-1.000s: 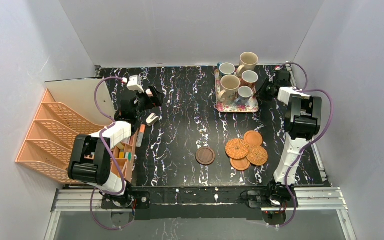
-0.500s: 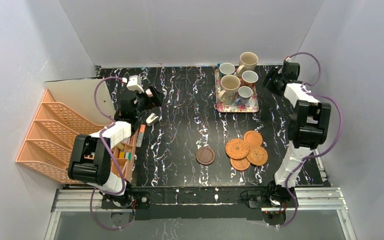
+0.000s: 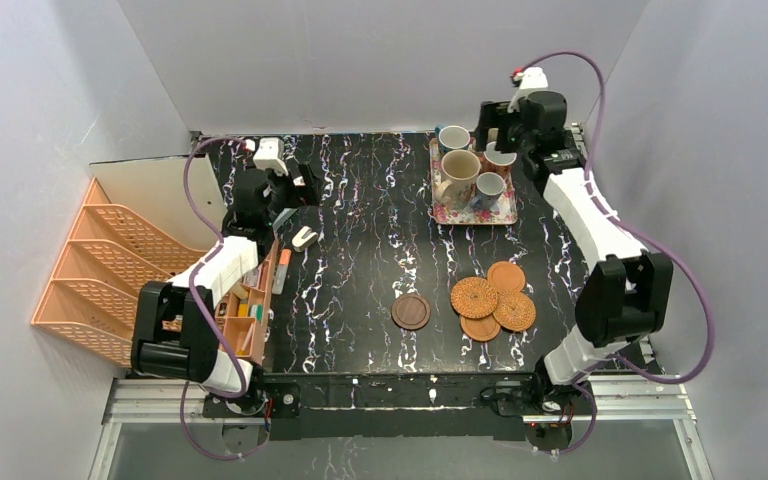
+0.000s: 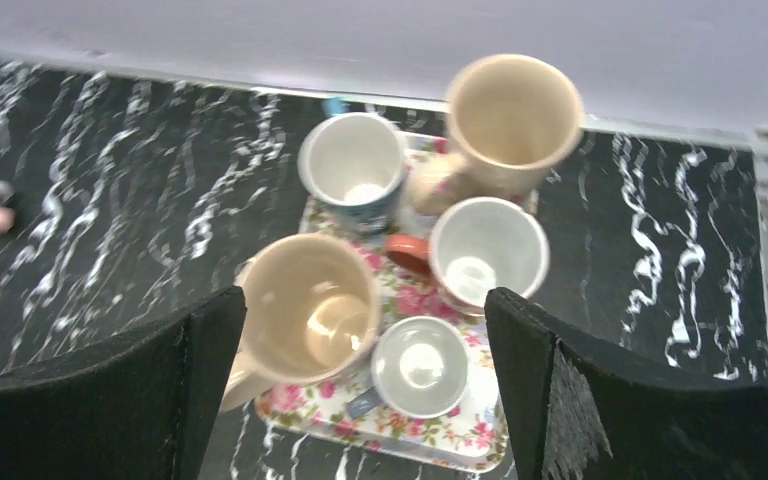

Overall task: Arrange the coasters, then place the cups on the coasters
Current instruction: Move the tray to the corner of the board.

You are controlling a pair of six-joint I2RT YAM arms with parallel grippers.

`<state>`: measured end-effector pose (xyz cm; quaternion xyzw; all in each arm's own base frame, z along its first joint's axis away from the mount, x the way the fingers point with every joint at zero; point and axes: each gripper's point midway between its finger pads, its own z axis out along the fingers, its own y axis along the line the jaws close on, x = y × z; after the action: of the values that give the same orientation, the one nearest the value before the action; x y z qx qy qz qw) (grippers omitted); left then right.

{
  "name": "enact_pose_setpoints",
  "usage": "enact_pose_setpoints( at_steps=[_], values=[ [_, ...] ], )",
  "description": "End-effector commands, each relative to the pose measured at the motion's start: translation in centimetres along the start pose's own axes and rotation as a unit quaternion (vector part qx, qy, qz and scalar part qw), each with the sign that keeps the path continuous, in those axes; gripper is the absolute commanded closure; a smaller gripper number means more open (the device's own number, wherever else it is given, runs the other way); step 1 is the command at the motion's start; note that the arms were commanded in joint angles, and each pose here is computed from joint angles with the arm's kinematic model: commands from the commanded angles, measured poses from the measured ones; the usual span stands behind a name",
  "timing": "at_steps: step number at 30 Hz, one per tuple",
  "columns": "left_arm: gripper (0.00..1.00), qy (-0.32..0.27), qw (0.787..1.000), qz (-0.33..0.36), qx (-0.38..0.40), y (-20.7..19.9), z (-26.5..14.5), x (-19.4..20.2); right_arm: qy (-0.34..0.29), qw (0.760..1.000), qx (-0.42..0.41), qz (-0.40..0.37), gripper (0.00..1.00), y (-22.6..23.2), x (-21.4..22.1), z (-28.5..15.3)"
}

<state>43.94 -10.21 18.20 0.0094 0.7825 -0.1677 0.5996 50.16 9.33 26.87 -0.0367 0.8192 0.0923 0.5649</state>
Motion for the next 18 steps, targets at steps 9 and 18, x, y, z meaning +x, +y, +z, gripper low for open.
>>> enact_pose_setpoints(
  at_steps=[9, 18],
  values=[
    [0.02, 0.039, 0.975, 0.205, 0.082, -2.4, -5.9, -2.5, -0.011, 0.956, -0.225, -0.186, 0.02, 10.2, 2.8, -11.1],
    [0.02, 0.104, 0.942, 0.261, 0.185, -4.3, -11.3, 3.4, 0.078, 0.898, -0.342, -0.265, 0.02, 12.9, 12.8, -13.0]
  ],
)
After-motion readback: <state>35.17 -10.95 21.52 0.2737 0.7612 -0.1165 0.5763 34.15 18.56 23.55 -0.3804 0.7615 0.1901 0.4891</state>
